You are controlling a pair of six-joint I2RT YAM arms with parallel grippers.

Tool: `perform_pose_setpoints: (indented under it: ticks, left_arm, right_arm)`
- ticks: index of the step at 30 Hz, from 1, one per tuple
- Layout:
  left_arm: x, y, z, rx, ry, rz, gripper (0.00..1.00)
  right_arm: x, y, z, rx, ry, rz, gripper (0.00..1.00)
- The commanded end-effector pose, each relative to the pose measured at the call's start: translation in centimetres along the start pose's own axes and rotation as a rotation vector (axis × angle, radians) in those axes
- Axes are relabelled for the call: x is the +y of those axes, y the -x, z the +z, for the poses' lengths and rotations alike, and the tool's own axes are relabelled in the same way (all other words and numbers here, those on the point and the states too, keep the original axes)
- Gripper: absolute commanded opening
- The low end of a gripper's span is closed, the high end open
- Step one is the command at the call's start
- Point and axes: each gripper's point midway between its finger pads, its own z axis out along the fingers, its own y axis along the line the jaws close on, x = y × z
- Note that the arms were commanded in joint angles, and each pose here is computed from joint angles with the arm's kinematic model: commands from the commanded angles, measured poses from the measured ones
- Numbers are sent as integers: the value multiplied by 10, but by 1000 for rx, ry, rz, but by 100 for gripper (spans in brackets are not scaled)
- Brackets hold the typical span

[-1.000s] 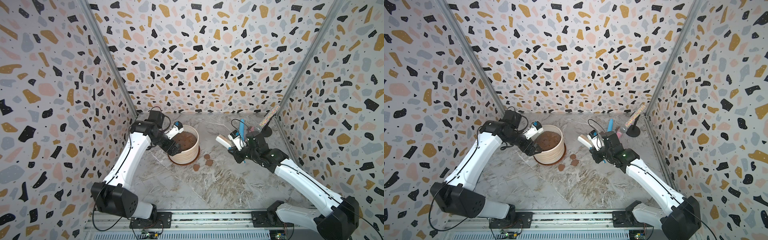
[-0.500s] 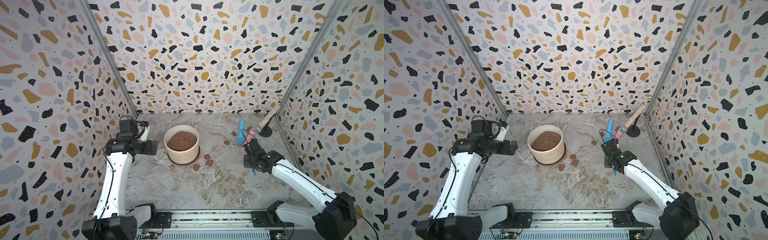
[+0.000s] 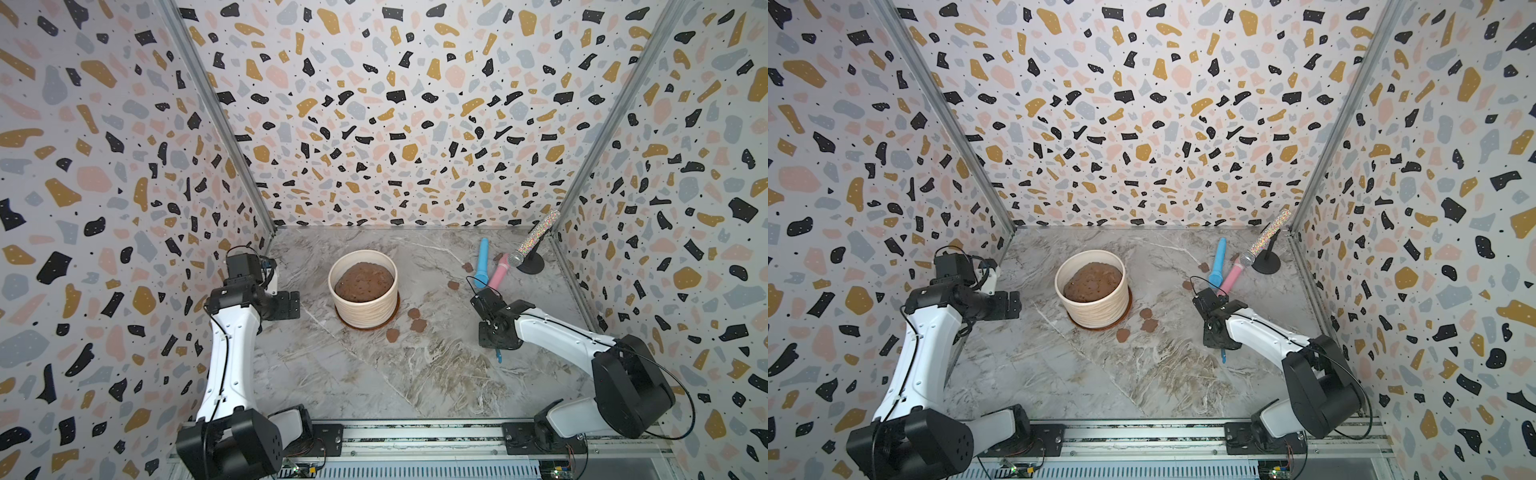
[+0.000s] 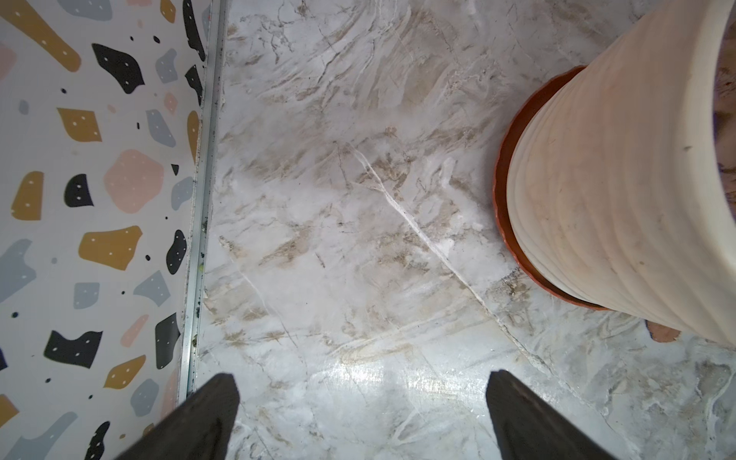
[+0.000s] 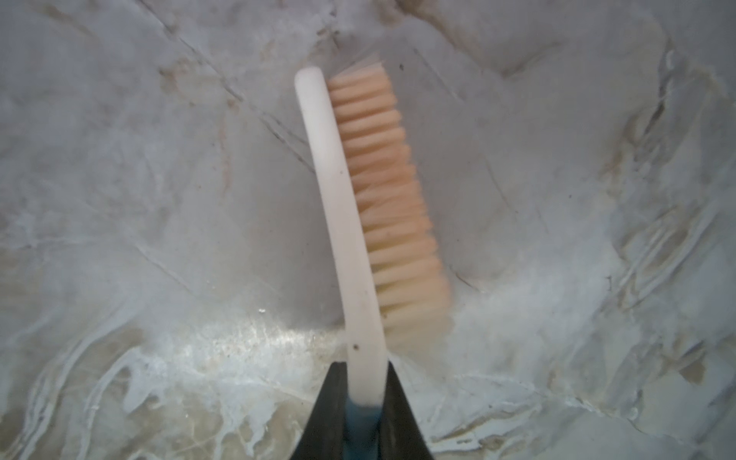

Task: Scrub the dried mud off the ceramic pot
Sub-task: Place the brush at the center of the board.

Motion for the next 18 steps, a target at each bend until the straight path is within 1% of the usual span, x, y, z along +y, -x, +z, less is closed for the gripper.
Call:
perform_pose_setpoints:
  ticks: [1, 4, 7, 11, 14, 17, 18]
  left_arm:
    - [0, 2, 7, -10, -12, 5, 100]
    - [-3, 1, 9, -10, -27, 10, 100]
    - [-7, -1, 10, 2, -51, 26, 100]
    - [-12, -3, 10, 3, -81, 37, 100]
    - [-18, -3, 9, 2, -113, 40, 100]
    - [-23, -6, 12, 8, -143, 28, 100]
    - [-26, -7, 14, 11, -160, 17, 100]
  right_arm:
    - [7, -7, 8, 36, 44, -21, 7]
    - [6, -9, 12, 38, 41, -23, 14]
    - [5, -7, 10, 26, 43, -19, 19]
    - [4, 0, -2, -19, 59, -15, 24]
    - [-3, 8, -17, -71, 49, -8, 31]
    - [-12, 21, -40, -149, 33, -8, 42]
    - [-16, 29, -52, -192, 27, -4, 51]
